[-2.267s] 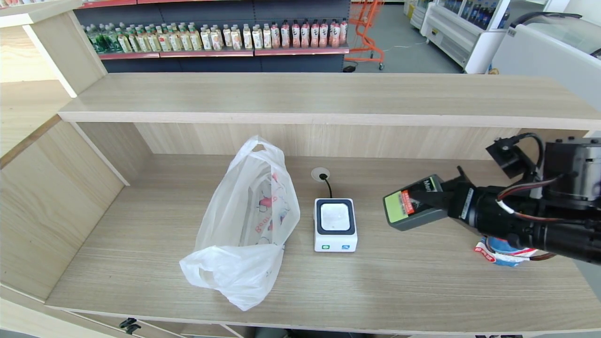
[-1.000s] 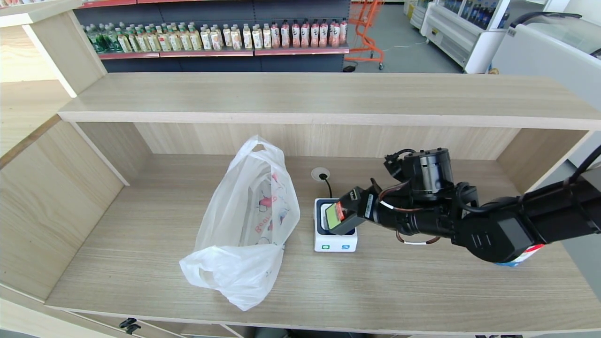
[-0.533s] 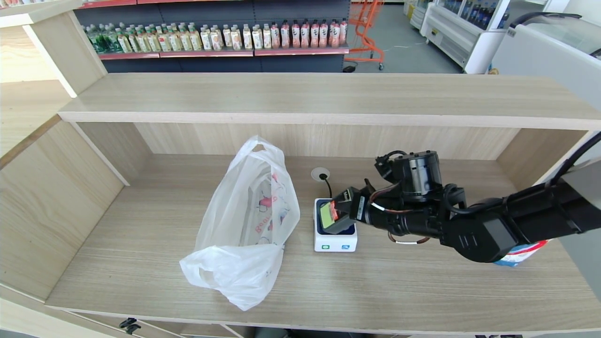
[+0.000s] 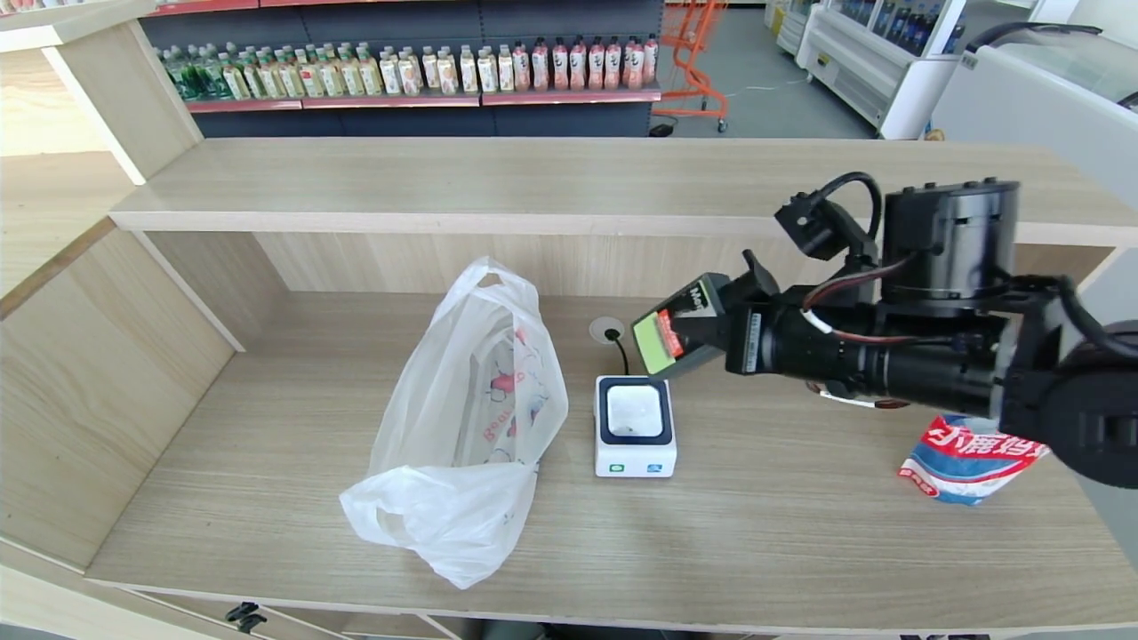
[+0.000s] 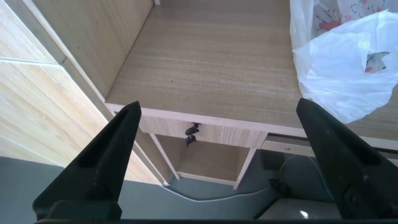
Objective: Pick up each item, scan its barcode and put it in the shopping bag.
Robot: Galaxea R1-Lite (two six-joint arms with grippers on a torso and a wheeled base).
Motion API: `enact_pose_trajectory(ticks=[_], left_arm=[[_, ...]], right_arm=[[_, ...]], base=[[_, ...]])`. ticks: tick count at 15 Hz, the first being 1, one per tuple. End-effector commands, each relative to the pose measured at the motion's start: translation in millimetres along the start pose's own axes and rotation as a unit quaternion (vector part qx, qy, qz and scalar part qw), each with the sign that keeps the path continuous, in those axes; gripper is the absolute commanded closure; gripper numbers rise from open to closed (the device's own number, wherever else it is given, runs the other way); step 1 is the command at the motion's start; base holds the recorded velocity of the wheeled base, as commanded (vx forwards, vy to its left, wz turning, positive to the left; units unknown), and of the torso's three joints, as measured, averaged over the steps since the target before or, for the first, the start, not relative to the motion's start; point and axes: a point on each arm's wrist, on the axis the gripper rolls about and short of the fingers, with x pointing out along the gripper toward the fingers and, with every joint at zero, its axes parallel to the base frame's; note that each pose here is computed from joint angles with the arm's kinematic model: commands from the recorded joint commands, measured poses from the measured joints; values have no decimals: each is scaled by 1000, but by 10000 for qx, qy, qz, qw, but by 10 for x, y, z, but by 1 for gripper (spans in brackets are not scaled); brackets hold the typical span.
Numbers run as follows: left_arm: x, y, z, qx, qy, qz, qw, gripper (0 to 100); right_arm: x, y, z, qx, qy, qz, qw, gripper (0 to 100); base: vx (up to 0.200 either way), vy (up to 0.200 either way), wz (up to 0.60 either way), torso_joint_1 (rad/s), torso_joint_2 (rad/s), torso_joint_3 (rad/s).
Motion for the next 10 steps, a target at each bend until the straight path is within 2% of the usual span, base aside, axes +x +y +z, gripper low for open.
enact_pose_trajectory(ticks=[1, 2, 5, 9, 10], left_arm=[[0, 0, 0, 2, -1, 2, 10000, 0], [0, 0, 0, 2, -1, 2, 10000, 0], [1, 0, 0, 3, 6, 2, 10000, 0], [0, 0, 0, 9, -1, 2, 10000, 0], [0, 0, 0, 9, -1, 2, 10000, 0]], right_arm=[[-596, 90, 59, -655, -309, -96, 9973, 100], [-748, 101, 7, -831, -338, -268, 9956, 100], [-1039, 118, -32, -828, -210, -510, 9950, 100], [-1132, 107, -136, -759, -98, -518, 9957, 100], [-1123, 105, -144, -643, -78, -498, 9967, 100]], base=[[0, 0, 0, 0, 0, 0], [0, 0, 0, 0, 0, 0], [0, 0, 0, 0, 0, 0], [0, 0, 0, 0, 0, 0], [0, 200, 0, 2, 2, -7]])
